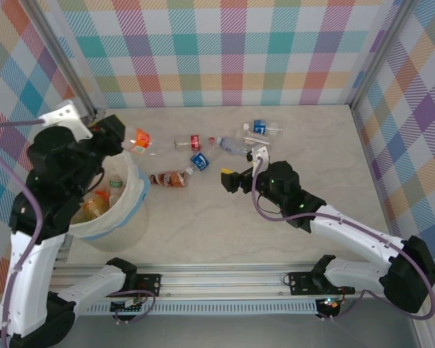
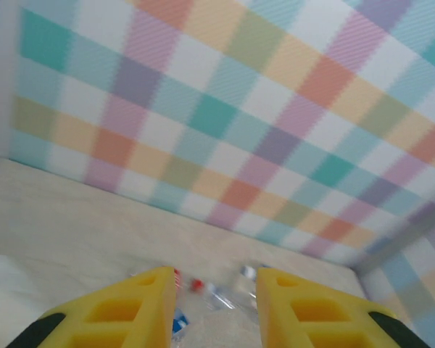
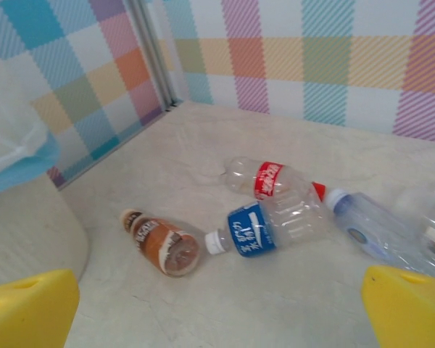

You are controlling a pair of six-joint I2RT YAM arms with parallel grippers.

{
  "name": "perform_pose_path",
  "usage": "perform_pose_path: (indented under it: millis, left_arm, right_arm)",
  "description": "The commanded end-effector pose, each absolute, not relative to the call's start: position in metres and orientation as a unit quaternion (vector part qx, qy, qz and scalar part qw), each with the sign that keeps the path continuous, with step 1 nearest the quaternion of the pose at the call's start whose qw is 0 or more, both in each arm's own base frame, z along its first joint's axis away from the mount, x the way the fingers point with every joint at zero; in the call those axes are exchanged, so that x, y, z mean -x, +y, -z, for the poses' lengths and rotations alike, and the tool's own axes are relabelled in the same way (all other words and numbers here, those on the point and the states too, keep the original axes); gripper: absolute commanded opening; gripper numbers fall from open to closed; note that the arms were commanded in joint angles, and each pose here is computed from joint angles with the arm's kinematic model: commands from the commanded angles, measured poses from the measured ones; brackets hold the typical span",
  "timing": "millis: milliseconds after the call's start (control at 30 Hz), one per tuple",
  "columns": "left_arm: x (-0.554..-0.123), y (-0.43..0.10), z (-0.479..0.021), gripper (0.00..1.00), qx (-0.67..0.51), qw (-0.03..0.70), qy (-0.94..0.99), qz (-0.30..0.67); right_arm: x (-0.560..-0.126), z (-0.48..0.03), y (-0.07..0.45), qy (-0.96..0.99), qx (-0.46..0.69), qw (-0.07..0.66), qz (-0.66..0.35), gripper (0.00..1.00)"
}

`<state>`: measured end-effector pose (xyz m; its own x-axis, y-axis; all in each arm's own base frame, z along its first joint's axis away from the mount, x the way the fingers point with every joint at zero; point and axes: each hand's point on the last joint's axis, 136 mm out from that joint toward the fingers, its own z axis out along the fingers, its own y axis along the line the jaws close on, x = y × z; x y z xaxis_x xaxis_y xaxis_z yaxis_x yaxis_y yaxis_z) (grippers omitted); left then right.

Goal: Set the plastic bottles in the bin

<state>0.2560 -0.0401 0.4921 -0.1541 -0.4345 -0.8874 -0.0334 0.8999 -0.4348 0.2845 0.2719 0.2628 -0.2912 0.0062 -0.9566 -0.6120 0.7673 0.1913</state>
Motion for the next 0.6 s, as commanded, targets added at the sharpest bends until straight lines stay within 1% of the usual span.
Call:
perform_pose_path:
  millis: [0,67,167,333,367,400,433,467,500,533,567]
  left_arm:
    - [-0.244,0.026,-0.479,0.0,0.213,0.625,0.75,-0.037]
    - [-0.238,0.052,-0.481,0.0,0.238,0.619,0.739,-0.116]
    - [-0.229,0.081,-0.474,0.0,0.27,0.599,0.727,-0.198]
    - [-0.229,0.096,-0.438,0.01,0.29,0.553,0.752,-0.214]
    - [-0.232,0.096,-0.429,0.1,0.285,0.538,0.763,-0.214]
    - [-0.235,0.094,-0.421,0.26,0.279,0.527,0.774,-0.213]
    - [-0.239,0.091,-0.415,0.54,0.271,0.514,0.786,-0.211]
    - [-0.244,0.087,-0.41,0.77,0.262,0.504,0.797,-0.206]
    - [-0.247,0.084,-0.408,0.92,0.256,0.497,0.804,-0.201]
    - [-0.25,0.08,-0.406,1.0,0.25,0.492,0.812,-0.191]
    - [-0.254,0.077,-0.406,1.0,0.244,0.491,0.816,-0.182]
  right_arm:
    - [-0.291,-0.248,0.266,0.771,0.188,0.554,-0.252,1.0]
    - [-0.292,-0.246,0.271,0.771,0.194,0.549,-0.257,1.0]
    - [-0.292,-0.245,0.277,0.772,0.201,0.543,-0.263,1.0]
    - [-0.292,-0.242,0.279,0.775,0.205,0.538,-0.262,1.0]
    - [-0.292,-0.242,0.278,0.775,0.206,0.537,-0.262,1.0]
    - [-0.292,-0.242,0.278,0.775,0.205,0.537,-0.261,1.0]
    - [-0.292,-0.241,0.278,0.776,0.206,0.536,-0.26,1.0]
    - [-0.292,-0.242,0.278,0.776,0.206,0.535,-0.261,1.0]
    - [-0.292,-0.243,0.278,0.777,0.207,0.534,-0.26,1.0]
    - [-0.291,-0.243,0.278,0.778,0.208,0.533,-0.259,1.0]
    - [-0.29,-0.244,0.277,0.779,0.209,0.532,-0.257,1.0]
